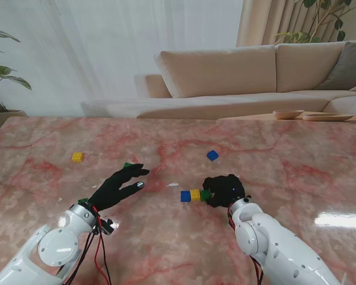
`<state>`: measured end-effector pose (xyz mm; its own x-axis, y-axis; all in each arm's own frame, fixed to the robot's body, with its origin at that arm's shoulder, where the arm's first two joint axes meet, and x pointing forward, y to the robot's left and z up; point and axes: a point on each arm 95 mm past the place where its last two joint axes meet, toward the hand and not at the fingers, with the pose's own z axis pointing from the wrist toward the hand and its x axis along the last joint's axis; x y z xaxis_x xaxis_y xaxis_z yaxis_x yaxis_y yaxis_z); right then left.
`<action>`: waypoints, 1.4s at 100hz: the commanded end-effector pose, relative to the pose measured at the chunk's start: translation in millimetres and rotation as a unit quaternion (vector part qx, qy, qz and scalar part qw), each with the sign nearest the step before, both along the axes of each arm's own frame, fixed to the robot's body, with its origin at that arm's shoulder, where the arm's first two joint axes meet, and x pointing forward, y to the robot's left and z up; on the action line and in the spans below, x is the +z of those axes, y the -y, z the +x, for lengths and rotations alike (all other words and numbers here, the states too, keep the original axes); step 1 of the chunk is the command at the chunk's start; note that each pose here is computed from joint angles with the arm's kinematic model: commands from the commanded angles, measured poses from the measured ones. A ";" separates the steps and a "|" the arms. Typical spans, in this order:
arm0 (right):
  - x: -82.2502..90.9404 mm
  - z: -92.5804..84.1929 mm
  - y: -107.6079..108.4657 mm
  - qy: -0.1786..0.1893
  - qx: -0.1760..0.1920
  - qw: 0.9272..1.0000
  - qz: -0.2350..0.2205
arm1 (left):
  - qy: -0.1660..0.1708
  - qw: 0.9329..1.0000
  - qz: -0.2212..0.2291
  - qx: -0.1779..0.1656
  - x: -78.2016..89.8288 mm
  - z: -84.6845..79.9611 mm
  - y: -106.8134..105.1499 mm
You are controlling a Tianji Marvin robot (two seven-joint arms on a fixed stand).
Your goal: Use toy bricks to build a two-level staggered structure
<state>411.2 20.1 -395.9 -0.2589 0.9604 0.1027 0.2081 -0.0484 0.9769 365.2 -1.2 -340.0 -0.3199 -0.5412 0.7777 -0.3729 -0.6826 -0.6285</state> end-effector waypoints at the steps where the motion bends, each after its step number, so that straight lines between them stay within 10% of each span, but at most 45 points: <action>1: -3.3 0.5 -0.6 -0.011 -0.002 1.000 -0.002 | -0.003 1.000 0.002 0.000 -1.8 -2.0 0.1; 140: -7.3 -1.0 -4.7 -0.021 0.023 0.999 -0.013 | -0.005 1.000 0.004 0.003 -0.9 -4.8 -1.6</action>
<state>414.3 26.3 -396.3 -0.3009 0.9493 0.0914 0.2228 -0.0232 0.9746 362.9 1.1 -338.6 -0.3160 -0.5469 0.7752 -0.3708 -0.6809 -0.6315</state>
